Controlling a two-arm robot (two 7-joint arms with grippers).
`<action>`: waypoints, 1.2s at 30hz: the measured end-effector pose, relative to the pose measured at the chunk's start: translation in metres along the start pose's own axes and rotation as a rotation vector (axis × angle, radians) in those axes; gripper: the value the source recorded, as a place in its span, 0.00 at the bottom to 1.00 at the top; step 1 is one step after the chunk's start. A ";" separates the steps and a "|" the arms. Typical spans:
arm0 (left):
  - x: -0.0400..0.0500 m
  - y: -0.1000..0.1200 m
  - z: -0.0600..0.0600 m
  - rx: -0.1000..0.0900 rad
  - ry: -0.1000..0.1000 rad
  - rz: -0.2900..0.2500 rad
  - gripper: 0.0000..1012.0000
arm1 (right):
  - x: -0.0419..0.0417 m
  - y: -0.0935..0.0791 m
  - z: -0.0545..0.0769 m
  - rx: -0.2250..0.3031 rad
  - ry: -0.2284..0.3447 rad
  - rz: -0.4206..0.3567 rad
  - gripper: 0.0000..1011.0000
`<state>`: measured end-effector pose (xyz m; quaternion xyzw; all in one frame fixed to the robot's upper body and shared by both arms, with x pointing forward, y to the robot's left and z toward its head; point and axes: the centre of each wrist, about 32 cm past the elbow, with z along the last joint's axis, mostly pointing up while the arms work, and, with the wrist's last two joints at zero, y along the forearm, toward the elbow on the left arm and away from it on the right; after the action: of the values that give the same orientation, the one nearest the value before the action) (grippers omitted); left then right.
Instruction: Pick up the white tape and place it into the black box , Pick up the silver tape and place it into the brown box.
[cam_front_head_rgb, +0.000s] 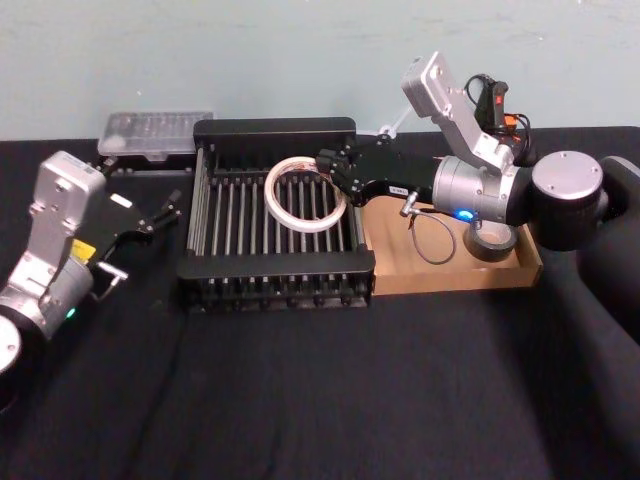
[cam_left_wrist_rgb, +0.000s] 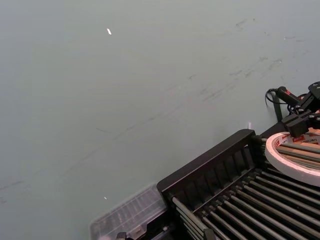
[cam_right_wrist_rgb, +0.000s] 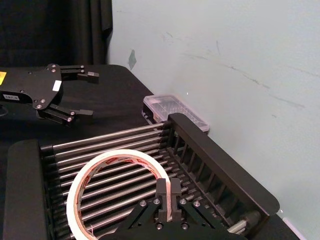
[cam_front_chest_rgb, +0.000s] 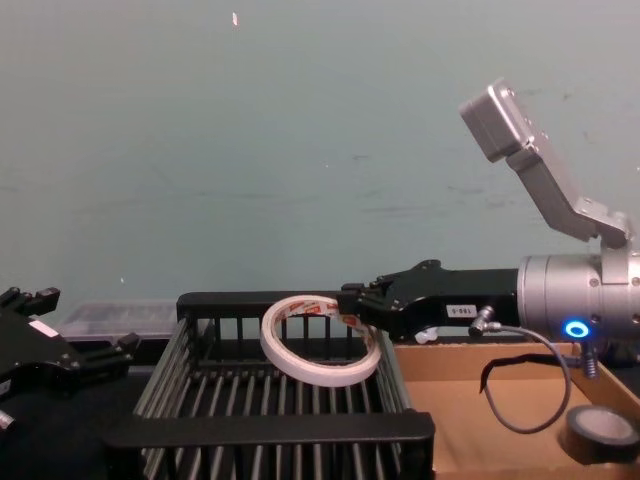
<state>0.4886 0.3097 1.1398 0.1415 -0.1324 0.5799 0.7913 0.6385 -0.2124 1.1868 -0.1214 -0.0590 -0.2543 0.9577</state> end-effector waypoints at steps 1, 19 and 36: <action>0.0000 0.000 0.000 0.000 0.000 0.000 0.99 | 0.0000 0.000 0.000 0.000 0.000 0.000 0.06; 0.0000 0.000 0.000 0.000 0.000 0.000 0.99 | -0.0003 0.000 0.000 -0.001 0.002 -0.001 0.59; 0.0000 0.000 0.000 0.000 0.000 0.000 0.99 | -0.0003 0.000 0.000 -0.001 0.002 -0.001 0.99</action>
<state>0.4886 0.3097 1.1398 0.1415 -0.1325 0.5799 0.7913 0.6380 -0.2127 1.1865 -0.1216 -0.0579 -0.2551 0.9575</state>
